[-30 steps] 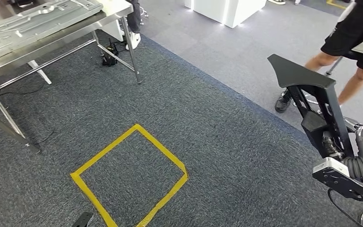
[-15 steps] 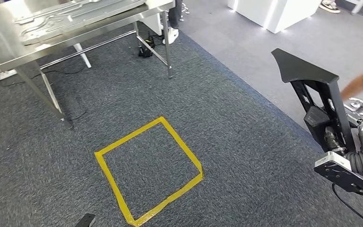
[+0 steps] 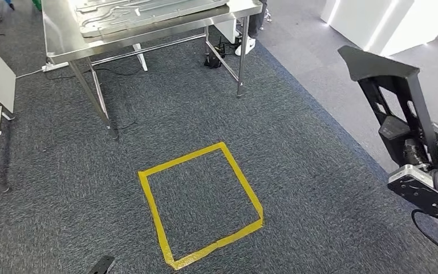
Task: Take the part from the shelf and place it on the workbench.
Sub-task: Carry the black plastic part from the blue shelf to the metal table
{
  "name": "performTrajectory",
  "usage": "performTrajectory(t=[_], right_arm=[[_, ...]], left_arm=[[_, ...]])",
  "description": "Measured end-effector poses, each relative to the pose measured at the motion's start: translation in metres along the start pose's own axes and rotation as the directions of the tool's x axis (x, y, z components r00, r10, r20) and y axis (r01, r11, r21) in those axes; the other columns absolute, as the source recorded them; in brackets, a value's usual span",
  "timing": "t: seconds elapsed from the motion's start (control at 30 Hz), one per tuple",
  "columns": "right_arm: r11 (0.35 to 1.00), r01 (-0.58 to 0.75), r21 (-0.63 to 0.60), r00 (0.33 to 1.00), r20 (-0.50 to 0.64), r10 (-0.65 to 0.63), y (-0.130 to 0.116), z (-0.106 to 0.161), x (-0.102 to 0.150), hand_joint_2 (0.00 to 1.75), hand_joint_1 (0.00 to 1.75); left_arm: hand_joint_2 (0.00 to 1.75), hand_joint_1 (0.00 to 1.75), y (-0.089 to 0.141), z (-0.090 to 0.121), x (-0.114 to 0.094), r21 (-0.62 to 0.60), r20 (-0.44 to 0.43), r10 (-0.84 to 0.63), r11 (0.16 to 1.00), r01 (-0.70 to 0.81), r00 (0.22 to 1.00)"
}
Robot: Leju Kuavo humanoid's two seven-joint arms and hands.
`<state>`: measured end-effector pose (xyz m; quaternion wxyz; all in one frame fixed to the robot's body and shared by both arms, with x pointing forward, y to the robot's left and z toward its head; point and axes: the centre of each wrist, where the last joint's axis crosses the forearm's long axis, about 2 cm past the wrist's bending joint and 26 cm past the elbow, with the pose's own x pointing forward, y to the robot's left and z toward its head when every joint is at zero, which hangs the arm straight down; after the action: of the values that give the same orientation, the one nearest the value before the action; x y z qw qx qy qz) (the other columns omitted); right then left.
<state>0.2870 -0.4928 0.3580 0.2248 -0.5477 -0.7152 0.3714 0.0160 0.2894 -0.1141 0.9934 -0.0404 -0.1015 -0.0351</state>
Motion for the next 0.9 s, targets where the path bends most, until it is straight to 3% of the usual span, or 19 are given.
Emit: performTrajectory(t=[0.57,0.9], right_arm=[[1.000,-0.022,0.009,1.000,-0.014,0.023,-0.006,-0.008,-0.011,1.75,1.75],[0.999,-0.037,0.016,0.999,-0.037,0.037,-0.011,-0.012,-0.018,1.75,1.75]], left_arm=[[1.75,0.00,-0.003,0.001,-0.008,-0.006,-0.013,0.003,1.000,-0.003,1.000],[1.75,0.00,-0.004,0.000,-0.003,-0.006,0.001,0.003,1.000,-0.003,1.000]])
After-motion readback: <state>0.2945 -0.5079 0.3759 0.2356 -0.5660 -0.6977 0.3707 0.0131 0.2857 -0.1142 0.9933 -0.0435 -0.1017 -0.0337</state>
